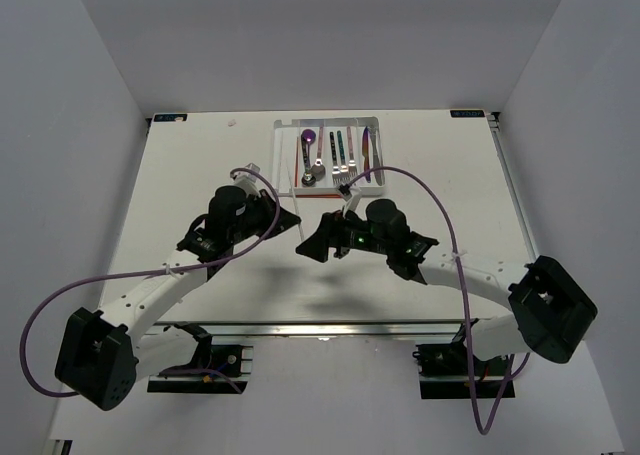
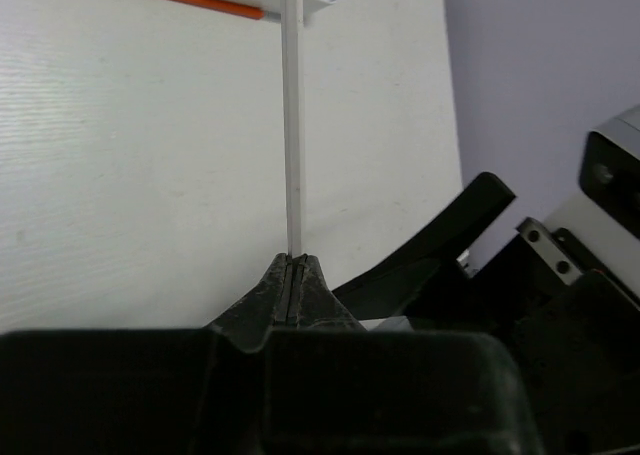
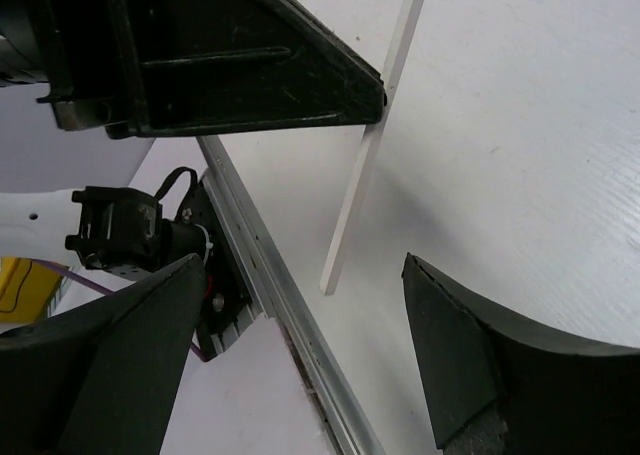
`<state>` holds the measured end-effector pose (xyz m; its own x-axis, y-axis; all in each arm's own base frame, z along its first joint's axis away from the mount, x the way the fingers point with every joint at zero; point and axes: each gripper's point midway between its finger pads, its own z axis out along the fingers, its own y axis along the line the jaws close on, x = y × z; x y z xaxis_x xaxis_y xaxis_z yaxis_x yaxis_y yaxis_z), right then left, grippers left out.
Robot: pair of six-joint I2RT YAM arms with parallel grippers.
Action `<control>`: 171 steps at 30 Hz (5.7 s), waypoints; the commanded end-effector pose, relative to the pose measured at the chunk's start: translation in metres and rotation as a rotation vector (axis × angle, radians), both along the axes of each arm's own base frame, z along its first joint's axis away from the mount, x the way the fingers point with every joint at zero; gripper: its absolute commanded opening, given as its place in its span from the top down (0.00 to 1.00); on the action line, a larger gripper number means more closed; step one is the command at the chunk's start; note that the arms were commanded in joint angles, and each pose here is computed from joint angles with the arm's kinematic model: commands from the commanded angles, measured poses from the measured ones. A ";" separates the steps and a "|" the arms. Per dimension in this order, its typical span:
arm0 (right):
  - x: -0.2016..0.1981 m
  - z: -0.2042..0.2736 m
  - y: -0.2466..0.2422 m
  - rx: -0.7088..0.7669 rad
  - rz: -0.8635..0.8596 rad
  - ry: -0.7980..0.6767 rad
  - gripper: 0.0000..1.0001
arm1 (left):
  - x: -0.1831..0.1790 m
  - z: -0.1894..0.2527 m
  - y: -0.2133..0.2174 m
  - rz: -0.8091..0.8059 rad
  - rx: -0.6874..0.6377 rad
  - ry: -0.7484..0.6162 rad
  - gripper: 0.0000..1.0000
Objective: Sort the eating utensils into containers
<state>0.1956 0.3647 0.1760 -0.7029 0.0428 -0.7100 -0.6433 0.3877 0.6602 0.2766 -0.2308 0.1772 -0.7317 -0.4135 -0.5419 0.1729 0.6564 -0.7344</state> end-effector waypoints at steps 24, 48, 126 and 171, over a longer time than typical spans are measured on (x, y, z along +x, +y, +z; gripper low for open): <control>0.176 -0.005 0.044 -0.266 -0.393 -0.101 1.00 | 0.042 0.138 0.108 0.560 0.260 -0.248 0.02; 0.311 -0.084 0.092 -0.327 -0.481 -0.004 0.99 | 0.028 0.073 0.129 0.454 0.551 -0.243 0.02; 0.115 -0.012 -0.304 -0.199 -1.088 -0.036 0.11 | 0.113 -0.121 -0.132 -0.982 1.074 -0.565 0.03; 0.113 -0.004 -0.274 -0.118 -0.932 -0.045 0.11 | 0.141 -0.160 -0.113 -1.175 1.118 -0.402 0.04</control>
